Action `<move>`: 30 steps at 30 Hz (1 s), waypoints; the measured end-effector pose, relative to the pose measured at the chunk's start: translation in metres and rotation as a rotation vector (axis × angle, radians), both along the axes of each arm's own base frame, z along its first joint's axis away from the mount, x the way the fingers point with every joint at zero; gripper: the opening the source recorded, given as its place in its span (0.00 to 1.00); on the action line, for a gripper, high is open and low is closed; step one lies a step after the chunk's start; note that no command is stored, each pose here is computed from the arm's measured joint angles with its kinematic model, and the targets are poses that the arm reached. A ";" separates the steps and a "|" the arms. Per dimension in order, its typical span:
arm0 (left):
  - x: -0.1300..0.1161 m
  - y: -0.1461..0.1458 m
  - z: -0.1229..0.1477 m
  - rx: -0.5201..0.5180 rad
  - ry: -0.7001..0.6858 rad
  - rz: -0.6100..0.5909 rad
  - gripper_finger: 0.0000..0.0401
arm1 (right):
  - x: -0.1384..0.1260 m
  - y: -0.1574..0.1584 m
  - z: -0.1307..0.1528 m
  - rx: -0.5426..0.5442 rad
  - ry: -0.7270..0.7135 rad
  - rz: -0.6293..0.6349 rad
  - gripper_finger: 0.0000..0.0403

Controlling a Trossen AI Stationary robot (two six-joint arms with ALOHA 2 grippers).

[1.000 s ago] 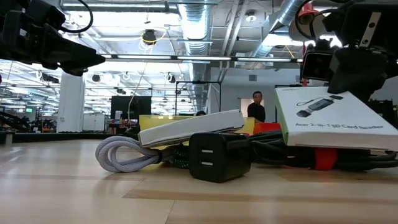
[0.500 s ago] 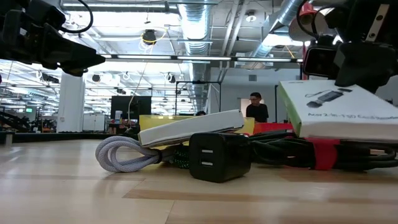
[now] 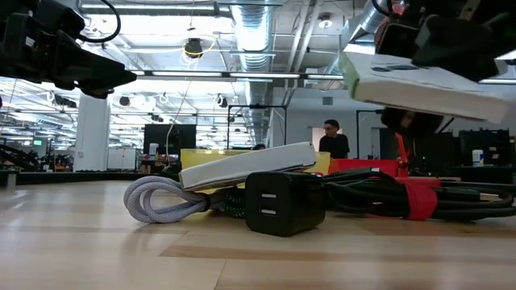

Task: Pick and place items into bin
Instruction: Put the white card reader box into the red bin

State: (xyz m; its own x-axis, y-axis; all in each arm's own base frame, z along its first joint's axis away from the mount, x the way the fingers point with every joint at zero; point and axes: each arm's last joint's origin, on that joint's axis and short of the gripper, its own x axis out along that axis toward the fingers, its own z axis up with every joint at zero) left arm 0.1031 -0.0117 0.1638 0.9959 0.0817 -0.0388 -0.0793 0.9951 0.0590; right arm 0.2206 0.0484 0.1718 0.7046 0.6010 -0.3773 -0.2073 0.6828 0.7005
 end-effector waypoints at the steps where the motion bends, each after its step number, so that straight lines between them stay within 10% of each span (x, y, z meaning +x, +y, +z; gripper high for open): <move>1: 0.000 0.000 0.000 -0.005 0.000 0.000 0.46 | 0.002 -0.002 0.005 -0.025 -0.009 0.000 0.12; 15: 0.000 0.000 0.000 0.003 0.000 0.000 0.46 | -0.025 -0.042 0.083 -0.540 -0.060 -0.240 0.11; 30: 0.000 0.000 0.000 -0.004 0.000 0.000 0.46 | -0.046 -0.084 0.102 -0.877 0.073 -0.509 0.11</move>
